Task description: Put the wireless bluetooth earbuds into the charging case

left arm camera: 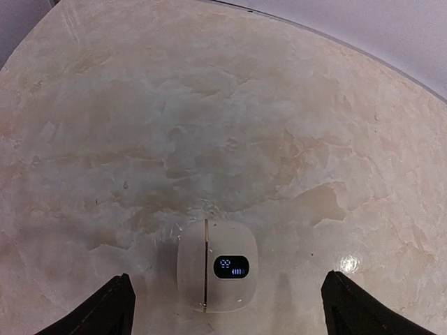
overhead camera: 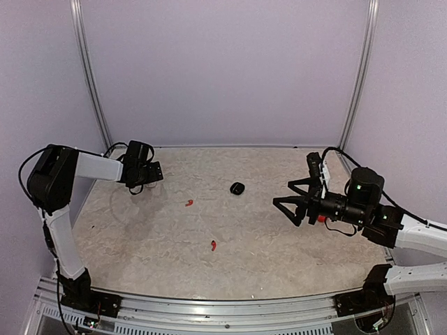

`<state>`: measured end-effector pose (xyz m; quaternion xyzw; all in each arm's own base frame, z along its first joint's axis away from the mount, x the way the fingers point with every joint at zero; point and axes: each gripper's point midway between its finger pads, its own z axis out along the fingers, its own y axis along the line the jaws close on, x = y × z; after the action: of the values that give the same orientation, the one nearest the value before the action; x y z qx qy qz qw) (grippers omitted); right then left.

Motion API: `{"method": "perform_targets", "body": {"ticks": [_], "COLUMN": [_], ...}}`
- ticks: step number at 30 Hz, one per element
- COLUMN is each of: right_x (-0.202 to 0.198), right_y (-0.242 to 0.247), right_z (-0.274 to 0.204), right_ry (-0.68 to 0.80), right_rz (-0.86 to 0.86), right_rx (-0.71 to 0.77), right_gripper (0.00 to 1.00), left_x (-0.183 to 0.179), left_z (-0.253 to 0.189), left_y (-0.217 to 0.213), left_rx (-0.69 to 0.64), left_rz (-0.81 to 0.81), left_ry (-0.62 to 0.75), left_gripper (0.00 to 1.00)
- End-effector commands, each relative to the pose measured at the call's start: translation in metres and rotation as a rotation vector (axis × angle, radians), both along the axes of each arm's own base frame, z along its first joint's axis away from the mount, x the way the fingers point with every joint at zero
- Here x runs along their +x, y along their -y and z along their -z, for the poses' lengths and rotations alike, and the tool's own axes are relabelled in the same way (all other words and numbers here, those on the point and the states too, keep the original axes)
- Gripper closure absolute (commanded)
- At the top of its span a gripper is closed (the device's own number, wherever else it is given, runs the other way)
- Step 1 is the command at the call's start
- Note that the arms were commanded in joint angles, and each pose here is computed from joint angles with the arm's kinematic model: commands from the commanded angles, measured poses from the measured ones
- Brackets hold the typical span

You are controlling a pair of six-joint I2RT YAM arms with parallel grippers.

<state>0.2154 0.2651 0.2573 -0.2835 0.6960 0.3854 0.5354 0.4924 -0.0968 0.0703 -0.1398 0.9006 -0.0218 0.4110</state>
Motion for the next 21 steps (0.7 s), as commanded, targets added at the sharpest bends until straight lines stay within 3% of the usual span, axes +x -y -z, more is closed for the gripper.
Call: {"method": "perform_targets", "body": {"ticks": [1, 7, 11, 16, 21], "right_x": [0.004, 0.005, 0.02, 0.084, 0.108], "right_y": [-0.001, -0.001, 0.01, 0.071, 0.141], "right_z": [-0.019, -0.018, -0.008, 0.056, 0.111], "right_ry": [0.035, 0.033, -0.005, -0.249, -0.467], "right_rz": [0.001, 0.003, 0.08, 0.32, 0.547], "right_rx": [0.032, 0.028, 0.001, -0.13, -0.07], "right_gripper": [0.0, 0.01, 0.0, 0.06, 0.1], "left_x": [0.015, 0.017, 0.017, 0.014, 0.011], "left_z": [0.009, 0.035, 0.037, 0.027, 0.001], "left_y": [-0.003, -0.003, -0.001, 0.0, 0.006], "left_rx": [-0.01, -0.005, 0.029, 0.024, 0.01], "left_rz": [-0.012, 0.005, 0.016, 0.018, 0.025], "left_ry": [-0.009, -0.059, -0.062, -0.047, 0.008], "left_gripper": [0.09, 0.2, 0.19, 0.17, 0.14]}}
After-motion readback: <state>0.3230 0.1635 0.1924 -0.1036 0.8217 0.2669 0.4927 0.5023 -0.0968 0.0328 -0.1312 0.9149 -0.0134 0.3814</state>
